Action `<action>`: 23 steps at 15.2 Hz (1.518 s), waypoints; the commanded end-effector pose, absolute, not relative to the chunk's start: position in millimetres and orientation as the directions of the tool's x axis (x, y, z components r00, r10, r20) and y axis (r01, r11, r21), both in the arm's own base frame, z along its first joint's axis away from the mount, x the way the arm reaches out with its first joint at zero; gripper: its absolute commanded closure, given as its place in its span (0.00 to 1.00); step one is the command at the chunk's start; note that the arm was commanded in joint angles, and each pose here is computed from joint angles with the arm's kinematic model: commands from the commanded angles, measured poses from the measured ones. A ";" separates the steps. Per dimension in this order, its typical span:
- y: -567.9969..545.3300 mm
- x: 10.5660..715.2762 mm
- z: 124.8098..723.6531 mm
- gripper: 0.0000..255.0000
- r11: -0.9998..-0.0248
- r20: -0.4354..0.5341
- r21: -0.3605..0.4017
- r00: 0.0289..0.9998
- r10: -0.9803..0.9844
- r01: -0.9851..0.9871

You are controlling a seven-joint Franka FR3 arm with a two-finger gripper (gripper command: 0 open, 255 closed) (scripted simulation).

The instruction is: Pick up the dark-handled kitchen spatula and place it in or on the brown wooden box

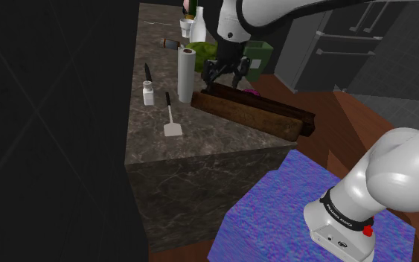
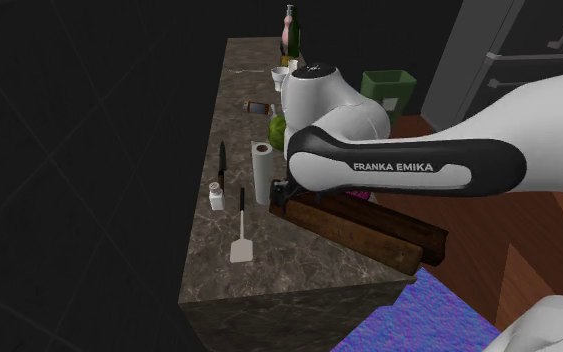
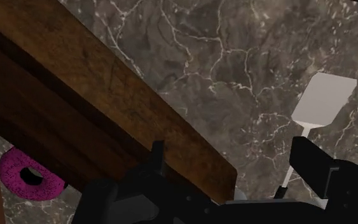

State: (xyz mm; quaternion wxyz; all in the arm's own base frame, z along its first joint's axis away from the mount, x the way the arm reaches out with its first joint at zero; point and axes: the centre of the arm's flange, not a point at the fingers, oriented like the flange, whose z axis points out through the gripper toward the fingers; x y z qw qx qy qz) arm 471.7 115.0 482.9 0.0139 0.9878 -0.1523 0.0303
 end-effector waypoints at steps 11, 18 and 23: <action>186.6 590.3 405.6 0.00 -0.894 0.066 0.004 0.892 -0.447 -0.448; 207.3 635.9 367.8 0.00 -0.867 0.066 0.000 0.865 -0.497 -0.498; 206.3 637.7 338.5 0.00 -0.867 0.066 0.000 0.865 -0.497 -0.498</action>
